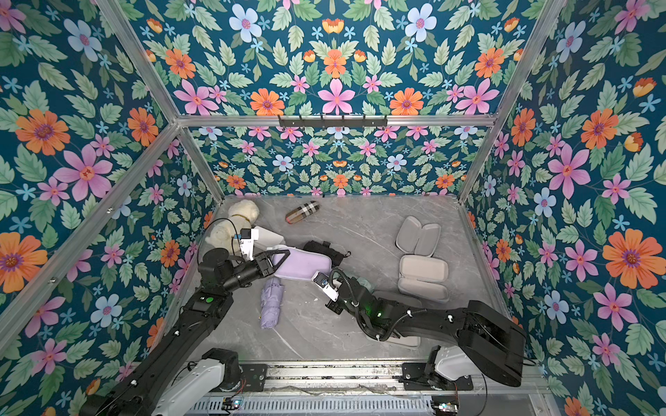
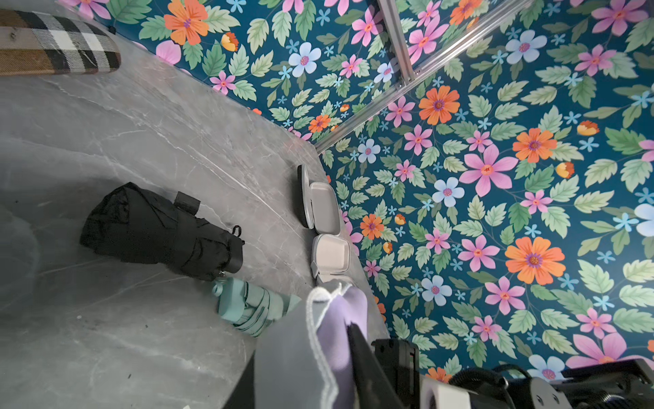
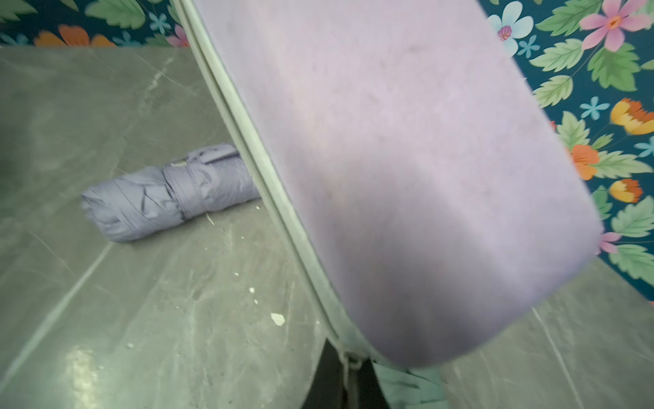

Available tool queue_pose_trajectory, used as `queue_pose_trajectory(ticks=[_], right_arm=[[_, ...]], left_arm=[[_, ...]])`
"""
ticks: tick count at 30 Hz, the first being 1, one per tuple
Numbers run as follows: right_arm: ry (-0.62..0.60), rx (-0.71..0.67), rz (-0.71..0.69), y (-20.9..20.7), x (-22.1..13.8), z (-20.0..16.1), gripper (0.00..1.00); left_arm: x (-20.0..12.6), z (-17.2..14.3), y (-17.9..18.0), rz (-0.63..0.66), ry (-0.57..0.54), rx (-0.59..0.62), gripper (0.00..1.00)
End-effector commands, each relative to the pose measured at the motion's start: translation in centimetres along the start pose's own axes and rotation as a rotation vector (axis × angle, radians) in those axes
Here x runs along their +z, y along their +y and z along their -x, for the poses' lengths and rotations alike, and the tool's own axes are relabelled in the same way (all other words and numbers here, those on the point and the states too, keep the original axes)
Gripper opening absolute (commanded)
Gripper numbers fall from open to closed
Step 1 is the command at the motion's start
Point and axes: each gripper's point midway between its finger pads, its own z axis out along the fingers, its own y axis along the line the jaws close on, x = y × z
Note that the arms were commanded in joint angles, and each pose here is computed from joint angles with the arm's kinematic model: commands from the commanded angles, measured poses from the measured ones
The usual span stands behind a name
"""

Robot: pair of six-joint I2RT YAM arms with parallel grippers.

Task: Put umbrellas into zippered umbrella sleeves
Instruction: Zip the zipper on the umbrella sleeve.

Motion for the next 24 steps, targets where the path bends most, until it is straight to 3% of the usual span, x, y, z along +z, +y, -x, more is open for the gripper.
queue_pose_trajectory(ticks=[1,6,10,15,17,20,24], right_arm=[[-0.108,0.143,0.178,3.8,-0.1,3.8,0.00],[-0.206,0.365,0.209,4.6,0.7,7.9,0.00],[-0.256,0.547,0.217,4.4,2.5,10.5,0.00],[-0.275,0.673,0.284,5.4,4.2,12.6,0.00],[-0.249,0.713,0.257,5.0,4.5,11.6,0.00],[-0.168,0.799,0.213,3.2,3.9,8.8,0.22],[-0.031,1.068,0.201,-0.2,2.0,4.3,0.52]], left_arm=[[-0.6,4.4,0.2,0.019,-0.252,0.018,0.00],[-0.8,4.3,0.6,-0.022,-0.362,-0.074,0.00],[0.7,1.7,0.2,-0.041,-0.376,-0.117,0.00],[2.0,-0.9,0.0,-0.081,-0.379,-0.182,0.00],[1.6,-0.8,0.3,-0.089,-0.405,-0.205,0.00],[0.4,0.0,0.7,-0.055,-0.471,-0.197,0.00],[-1.4,1.2,1.2,-0.033,-0.577,-0.221,0.00]])
